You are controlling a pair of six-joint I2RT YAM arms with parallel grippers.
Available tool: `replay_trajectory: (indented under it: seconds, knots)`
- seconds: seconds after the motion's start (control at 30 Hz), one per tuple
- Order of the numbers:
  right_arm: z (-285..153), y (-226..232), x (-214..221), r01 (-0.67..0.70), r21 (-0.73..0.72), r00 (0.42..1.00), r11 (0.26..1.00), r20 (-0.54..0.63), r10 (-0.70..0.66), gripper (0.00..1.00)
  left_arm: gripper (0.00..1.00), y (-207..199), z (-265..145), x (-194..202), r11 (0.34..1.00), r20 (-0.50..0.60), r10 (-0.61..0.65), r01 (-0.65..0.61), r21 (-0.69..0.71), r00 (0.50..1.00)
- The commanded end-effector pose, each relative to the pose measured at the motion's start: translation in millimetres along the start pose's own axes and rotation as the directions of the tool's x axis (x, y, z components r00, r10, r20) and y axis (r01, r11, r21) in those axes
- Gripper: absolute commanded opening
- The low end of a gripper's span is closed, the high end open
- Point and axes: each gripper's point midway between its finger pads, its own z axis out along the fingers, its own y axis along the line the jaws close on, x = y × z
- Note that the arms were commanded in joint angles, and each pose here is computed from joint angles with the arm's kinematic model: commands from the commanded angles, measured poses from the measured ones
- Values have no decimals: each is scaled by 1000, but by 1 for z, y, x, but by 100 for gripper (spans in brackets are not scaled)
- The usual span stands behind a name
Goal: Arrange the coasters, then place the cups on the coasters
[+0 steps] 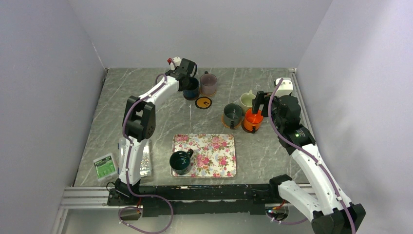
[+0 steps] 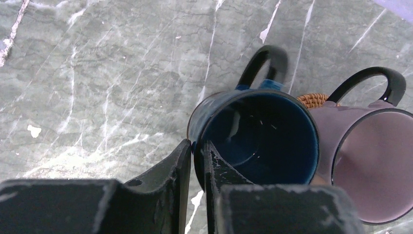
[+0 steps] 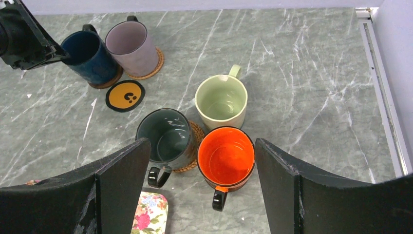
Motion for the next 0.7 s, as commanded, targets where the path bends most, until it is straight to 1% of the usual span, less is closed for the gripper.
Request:
replay_trajectory:
  seconds: [0.0,0.2,0.43,0.5,0.6,0.67]
  knots:
    - [0,-2,-5,-14,11,1000,1000,19,13,83,22,-21,-33,-45,995,97,-66,57,84,993]
    - [0,-2,-4,-14,12,1000,1000,18,14,83,25,-21,-36,-49,995,107,-66,57,87,992]
    - [0,-2,-4,-12,11,1000,1000,20,12,83,34,-21,-44,-54,993,118,-65,53,107,991]
    - [-1,-3,-5,-13,13,1000,1000,23,13,83,40,-23,-52,-59,991,128,-66,49,128,990]
    - [-1,-3,-5,-11,15,1000,1000,23,11,83,56,-27,-72,-73,985,170,-49,19,174,984]
    - [-1,-3,-6,-12,15,1000,1000,25,11,83,63,-24,-87,-82,983,197,-29,-8,185,980]
